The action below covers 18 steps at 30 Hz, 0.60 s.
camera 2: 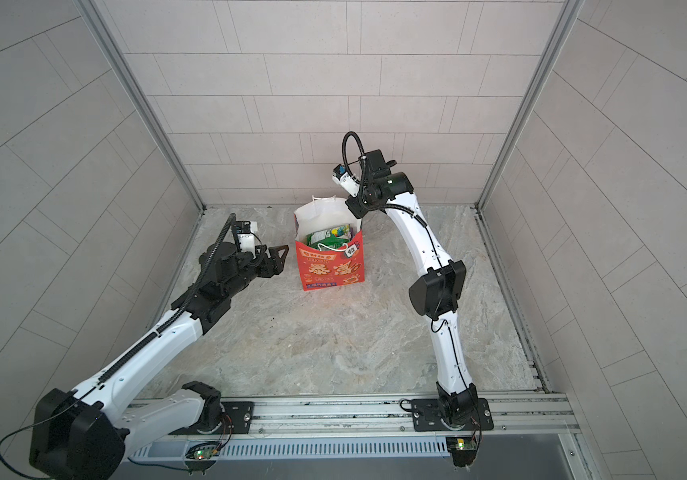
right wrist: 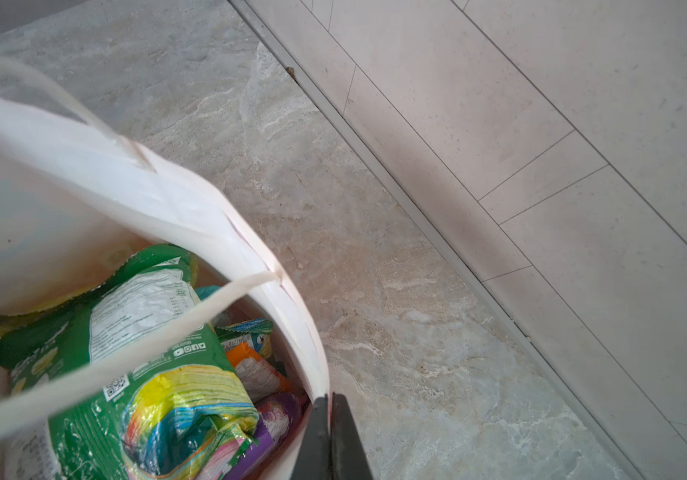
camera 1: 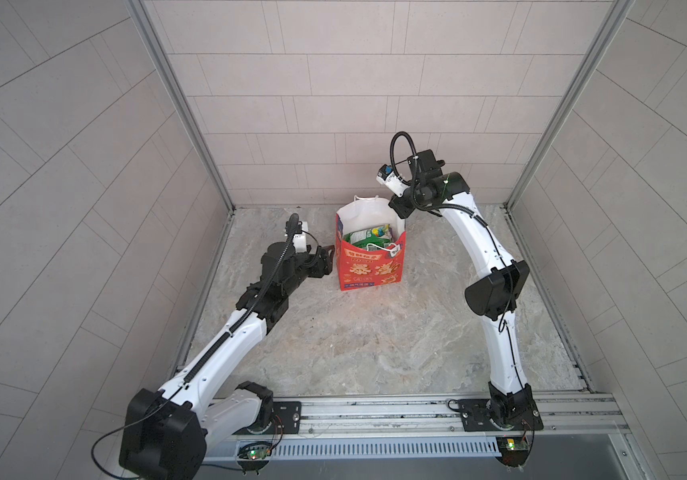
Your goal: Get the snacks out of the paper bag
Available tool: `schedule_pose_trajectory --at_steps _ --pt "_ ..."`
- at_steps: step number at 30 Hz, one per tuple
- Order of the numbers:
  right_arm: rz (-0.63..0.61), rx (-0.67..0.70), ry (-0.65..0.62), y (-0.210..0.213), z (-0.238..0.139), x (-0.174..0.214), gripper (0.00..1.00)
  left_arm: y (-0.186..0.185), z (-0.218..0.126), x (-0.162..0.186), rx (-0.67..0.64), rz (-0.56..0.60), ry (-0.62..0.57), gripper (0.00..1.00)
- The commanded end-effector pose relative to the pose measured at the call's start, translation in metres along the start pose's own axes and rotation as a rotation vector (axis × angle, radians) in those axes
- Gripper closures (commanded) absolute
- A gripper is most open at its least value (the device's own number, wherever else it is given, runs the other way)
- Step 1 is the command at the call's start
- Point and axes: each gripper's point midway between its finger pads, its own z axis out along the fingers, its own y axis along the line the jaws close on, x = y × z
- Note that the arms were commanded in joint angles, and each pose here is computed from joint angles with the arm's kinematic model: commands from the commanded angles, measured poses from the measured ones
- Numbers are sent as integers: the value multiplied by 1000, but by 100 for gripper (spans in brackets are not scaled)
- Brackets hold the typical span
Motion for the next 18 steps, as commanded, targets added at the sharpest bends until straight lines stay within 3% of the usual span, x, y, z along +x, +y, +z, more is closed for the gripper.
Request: schedule_pose_trajectory --at_steps 1,11,18 --pt "86 105 -130 -35 -17 -29 100 -5 -3 -23 -8 28 -51 19" --pt "162 175 -238 -70 -35 -49 100 -12 8 -53 -5 40 -101 23" --pt "133 127 -315 -53 -66 -71 100 -19 4 -64 17 69 -121 28"
